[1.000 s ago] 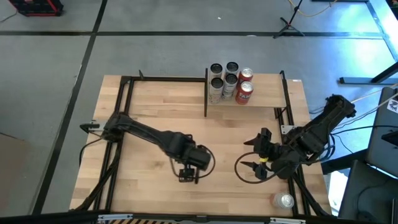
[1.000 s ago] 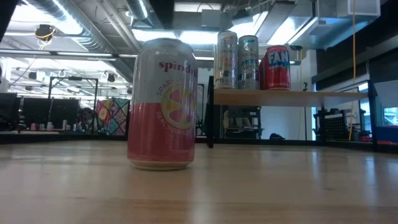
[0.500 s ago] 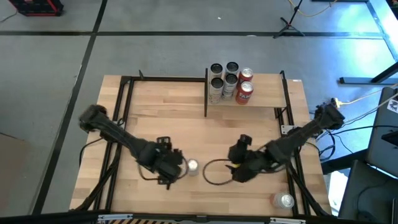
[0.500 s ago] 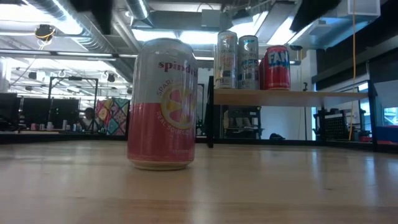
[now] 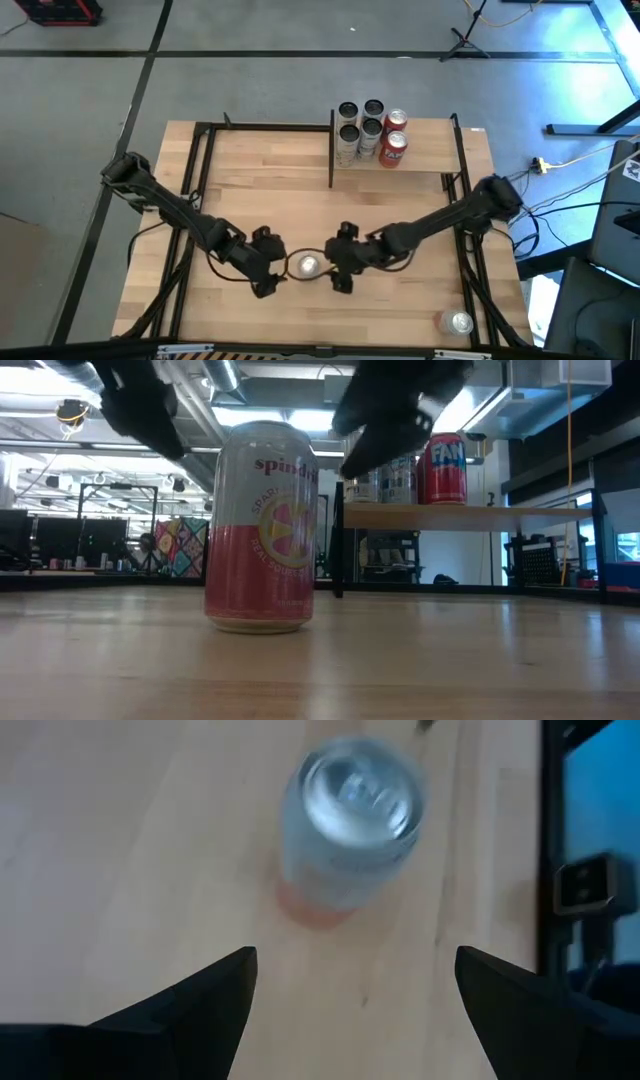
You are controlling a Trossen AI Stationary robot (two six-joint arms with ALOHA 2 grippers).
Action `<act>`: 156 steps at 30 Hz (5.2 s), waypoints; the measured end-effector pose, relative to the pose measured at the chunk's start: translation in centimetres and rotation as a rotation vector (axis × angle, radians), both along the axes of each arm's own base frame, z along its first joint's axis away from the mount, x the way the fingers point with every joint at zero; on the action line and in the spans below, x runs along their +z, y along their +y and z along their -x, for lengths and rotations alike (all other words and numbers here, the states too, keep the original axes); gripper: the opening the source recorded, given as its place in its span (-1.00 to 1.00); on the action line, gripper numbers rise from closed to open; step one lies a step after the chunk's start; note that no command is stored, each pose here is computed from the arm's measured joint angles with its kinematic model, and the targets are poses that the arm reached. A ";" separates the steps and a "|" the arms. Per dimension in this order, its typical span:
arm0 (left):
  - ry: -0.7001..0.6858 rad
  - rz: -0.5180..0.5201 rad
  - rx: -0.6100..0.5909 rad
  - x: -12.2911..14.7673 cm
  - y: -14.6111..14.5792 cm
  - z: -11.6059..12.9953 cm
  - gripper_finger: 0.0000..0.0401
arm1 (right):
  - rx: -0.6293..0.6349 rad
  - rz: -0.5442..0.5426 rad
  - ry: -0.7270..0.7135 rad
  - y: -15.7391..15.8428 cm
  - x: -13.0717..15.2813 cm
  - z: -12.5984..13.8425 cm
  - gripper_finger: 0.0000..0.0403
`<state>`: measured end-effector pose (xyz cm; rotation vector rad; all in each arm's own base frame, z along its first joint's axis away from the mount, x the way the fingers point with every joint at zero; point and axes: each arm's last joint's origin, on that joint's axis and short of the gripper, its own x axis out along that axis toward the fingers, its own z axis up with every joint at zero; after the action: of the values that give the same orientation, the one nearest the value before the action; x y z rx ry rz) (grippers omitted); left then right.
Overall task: Place canned beverage on shelf
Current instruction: Put the top orange white soda can on the shelf
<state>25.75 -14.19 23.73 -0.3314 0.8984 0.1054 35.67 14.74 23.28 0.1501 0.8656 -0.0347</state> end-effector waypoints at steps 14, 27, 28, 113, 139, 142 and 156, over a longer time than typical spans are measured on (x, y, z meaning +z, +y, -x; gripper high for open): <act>-0.015 -0.054 0.056 -4.2 1.2 -2.1 0.64 | -0.150 0.017 0.060 -1.6 -3.2 -1.7 0.74; 0.039 -0.085 0.060 -5.2 1.4 -2.2 0.64 | -0.083 -0.077 0.028 -0.9 -2.9 -2.1 0.74; 0.048 -0.091 0.063 -5.2 1.5 -2.1 0.64 | -0.075 -0.087 0.015 -0.7 -2.8 -2.1 0.74; -0.176 -0.153 0.059 4.9 4.9 5.3 0.64 | -0.285 0.103 -0.227 -11.3 16.4 16.7 0.31; -0.153 -0.154 0.228 4.9 10.4 3.4 0.64 | -0.583 0.210 -0.127 -22.9 17.5 24.2 0.31; -0.148 -0.172 0.233 4.9 10.9 3.4 0.64 | -0.618 0.176 -0.144 -24.7 17.4 24.0 0.31; -0.125 -0.198 0.187 4.9 11.5 3.3 0.64 | -0.706 0.037 -0.180 -29.9 12.4 25.0 0.31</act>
<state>22.44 -2.68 28.58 -0.2342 0.7247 0.3403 10.63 -15.12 35.69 0.4125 0.5977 -0.6867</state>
